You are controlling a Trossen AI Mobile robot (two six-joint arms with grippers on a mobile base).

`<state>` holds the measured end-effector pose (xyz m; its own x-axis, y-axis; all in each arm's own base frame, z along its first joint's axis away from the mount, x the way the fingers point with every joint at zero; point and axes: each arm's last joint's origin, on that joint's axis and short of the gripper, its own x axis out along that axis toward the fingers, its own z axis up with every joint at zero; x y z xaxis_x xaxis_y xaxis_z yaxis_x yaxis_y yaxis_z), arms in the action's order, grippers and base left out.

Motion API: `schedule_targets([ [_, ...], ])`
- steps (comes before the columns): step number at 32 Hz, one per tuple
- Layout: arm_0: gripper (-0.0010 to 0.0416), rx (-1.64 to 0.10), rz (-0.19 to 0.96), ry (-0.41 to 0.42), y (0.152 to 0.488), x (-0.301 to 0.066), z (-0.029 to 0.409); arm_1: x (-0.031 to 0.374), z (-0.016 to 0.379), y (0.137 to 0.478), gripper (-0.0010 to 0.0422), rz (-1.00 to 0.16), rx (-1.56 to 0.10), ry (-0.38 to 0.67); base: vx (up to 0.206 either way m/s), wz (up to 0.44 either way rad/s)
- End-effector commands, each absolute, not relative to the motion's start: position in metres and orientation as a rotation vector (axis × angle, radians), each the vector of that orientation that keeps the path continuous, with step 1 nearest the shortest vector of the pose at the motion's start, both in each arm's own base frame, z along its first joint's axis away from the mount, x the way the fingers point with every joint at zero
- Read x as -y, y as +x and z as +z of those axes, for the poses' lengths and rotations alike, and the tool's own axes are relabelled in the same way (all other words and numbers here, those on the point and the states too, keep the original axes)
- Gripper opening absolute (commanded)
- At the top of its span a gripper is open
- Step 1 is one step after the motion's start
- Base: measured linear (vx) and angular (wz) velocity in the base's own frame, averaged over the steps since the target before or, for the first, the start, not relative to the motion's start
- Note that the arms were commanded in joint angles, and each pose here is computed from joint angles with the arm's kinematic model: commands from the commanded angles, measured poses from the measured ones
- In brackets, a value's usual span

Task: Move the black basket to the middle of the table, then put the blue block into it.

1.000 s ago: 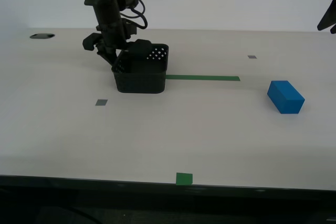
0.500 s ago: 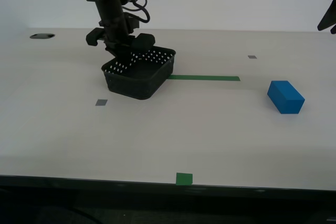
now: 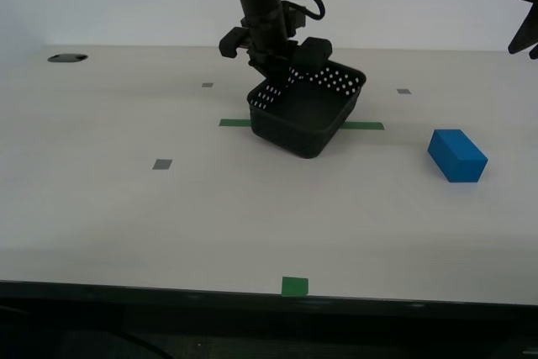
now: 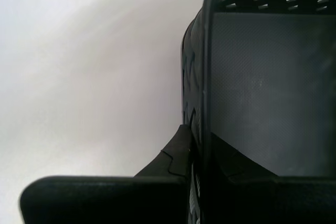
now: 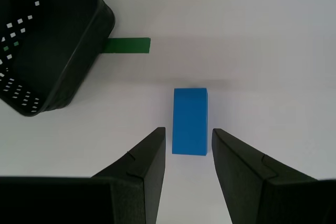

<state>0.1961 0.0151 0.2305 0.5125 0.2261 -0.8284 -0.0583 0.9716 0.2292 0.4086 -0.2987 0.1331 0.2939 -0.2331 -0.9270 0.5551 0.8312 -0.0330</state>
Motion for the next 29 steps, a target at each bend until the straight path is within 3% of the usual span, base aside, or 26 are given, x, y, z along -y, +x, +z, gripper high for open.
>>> schedule_targets([
  [1,0.0121,-1.045,0.172,0.183,0.194,-0.015,0.229,0.308,0.123,0.421,-0.0001,-0.535,-1.212,0.342,0.0,0.0],
  [6,0.0121,-1.057,0.171,0.184,0.193,-0.015,0.228,0.325,0.13,0.43,-0.0001,-0.568,-1.166,0.317,0.0,0.0],
  [15,0.0121,-1.053,0.175,0.176,0.193,-0.015,0.228,0.321,0.125,0.421,0.0004,-0.557,-1.262,0.354,0.0,0.0],
  [18,0.0121,-1.053,0.176,0.175,0.193,-0.015,0.228,0.32,0.125,0.42,0.0036,-0.553,-1.277,0.359,0.0,0.0],
  [19,0.0121,-1.054,0.176,0.175,0.193,-0.015,0.228,0.318,0.126,0.419,0.0086,-0.549,-1.29,0.362,0.0,0.0],
  [20,0.0121,-1.054,0.176,0.175,0.193,-0.015,0.228,0.318,0.126,0.419,0.0101,-0.548,-1.293,0.361,0.0,0.0],
  [21,0.0121,-1.054,0.177,0.173,0.193,-0.015,0.228,0.318,0.126,0.419,0.0143,-0.547,-1.297,0.361,0.0,0.0],
  [24,0.0121,-1.055,0.177,0.173,0.193,-0.015,0.228,0.32,0.142,0.418,0.0203,-0.554,-1.266,0.351,0.0,0.0],
  [29,0.0121,-1.053,0.191,0.151,0.193,-0.016,0.228,0.312,0.194,0.416,0.0208,-0.541,-1.153,0.343,0.0,0.0],
])
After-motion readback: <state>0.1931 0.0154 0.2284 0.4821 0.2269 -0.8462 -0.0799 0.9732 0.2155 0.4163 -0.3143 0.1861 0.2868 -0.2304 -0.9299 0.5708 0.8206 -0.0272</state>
